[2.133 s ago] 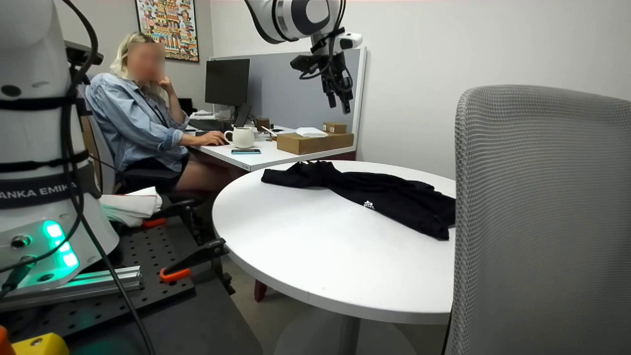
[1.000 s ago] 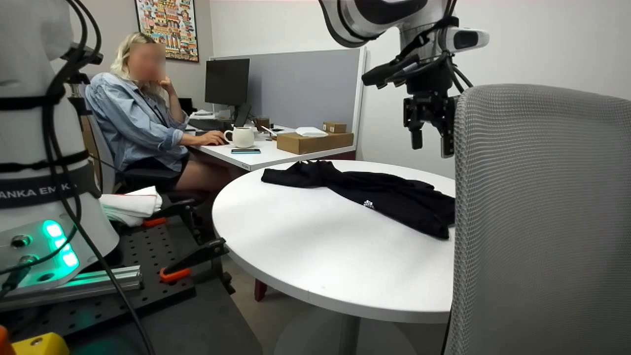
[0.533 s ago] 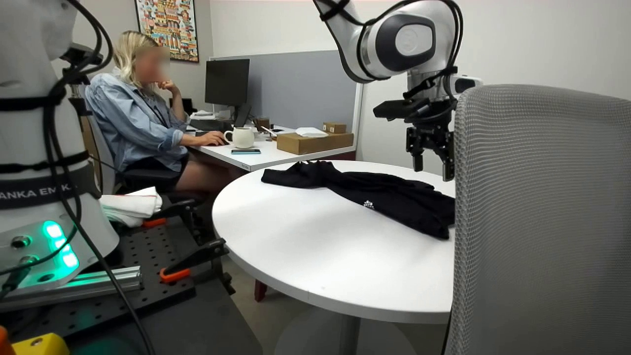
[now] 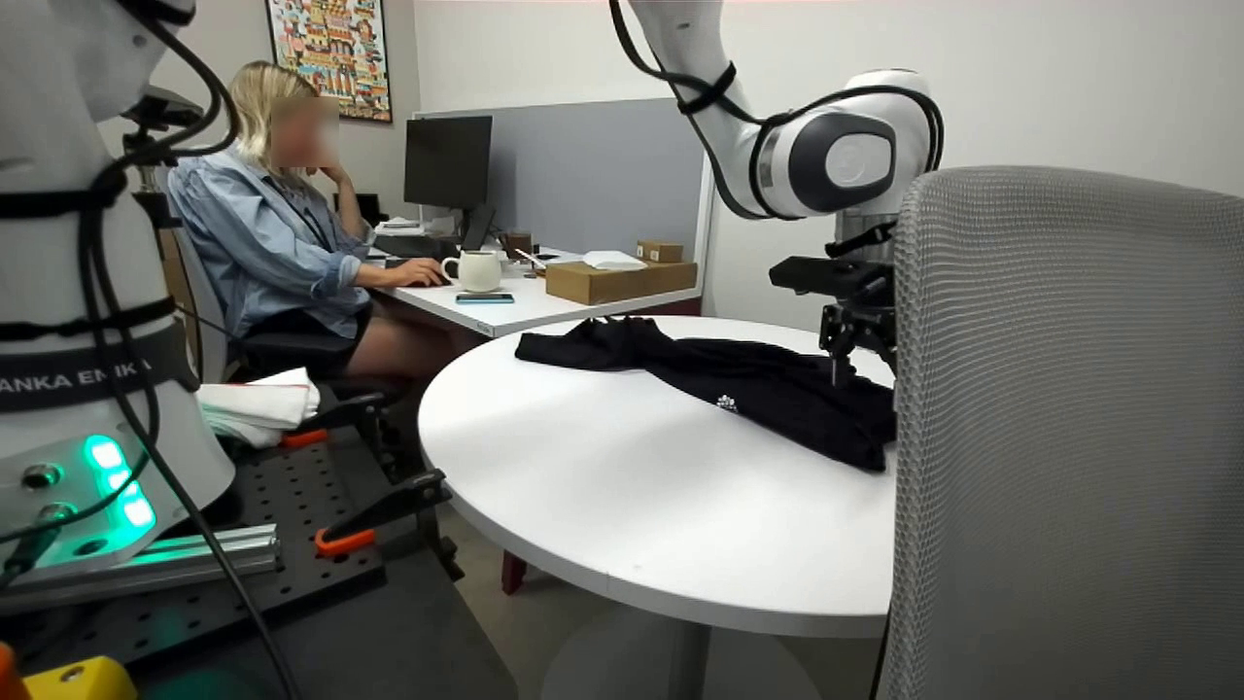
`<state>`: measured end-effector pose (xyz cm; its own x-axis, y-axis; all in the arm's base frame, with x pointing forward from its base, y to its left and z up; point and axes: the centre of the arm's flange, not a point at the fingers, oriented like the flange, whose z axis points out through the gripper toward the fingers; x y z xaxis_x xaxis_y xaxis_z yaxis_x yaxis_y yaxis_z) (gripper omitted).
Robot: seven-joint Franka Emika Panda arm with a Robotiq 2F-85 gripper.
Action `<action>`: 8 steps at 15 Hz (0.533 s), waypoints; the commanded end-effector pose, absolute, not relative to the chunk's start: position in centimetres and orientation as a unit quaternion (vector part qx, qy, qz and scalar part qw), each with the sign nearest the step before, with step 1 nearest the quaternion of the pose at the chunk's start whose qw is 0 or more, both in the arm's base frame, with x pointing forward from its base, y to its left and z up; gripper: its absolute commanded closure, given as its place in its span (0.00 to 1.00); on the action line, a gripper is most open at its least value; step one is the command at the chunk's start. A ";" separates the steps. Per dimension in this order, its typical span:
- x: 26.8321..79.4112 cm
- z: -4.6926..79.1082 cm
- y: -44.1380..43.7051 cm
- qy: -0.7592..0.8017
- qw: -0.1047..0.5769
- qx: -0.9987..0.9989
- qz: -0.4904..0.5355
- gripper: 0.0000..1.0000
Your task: Fold the shirt from right to left then top to bottom
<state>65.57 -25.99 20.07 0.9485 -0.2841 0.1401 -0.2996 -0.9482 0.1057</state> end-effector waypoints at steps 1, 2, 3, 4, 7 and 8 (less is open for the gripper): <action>68.7 17.7 -28.7 -0.132 0.043 0.989 0.043 0.00; 68.8 17.2 -29.2 -0.131 0.040 0.990 0.040 0.00; 68.9 16.5 -29.8 -0.131 0.032 0.990 0.037 0.00; 68.8 15.9 -30.3 -0.131 0.027 0.990 0.033 0.00; 68.5 14.0 -31.5 -0.134 0.013 0.991 0.025 0.00; 68.4 13.4 -31.7 -0.135 0.007 0.991 0.022 0.00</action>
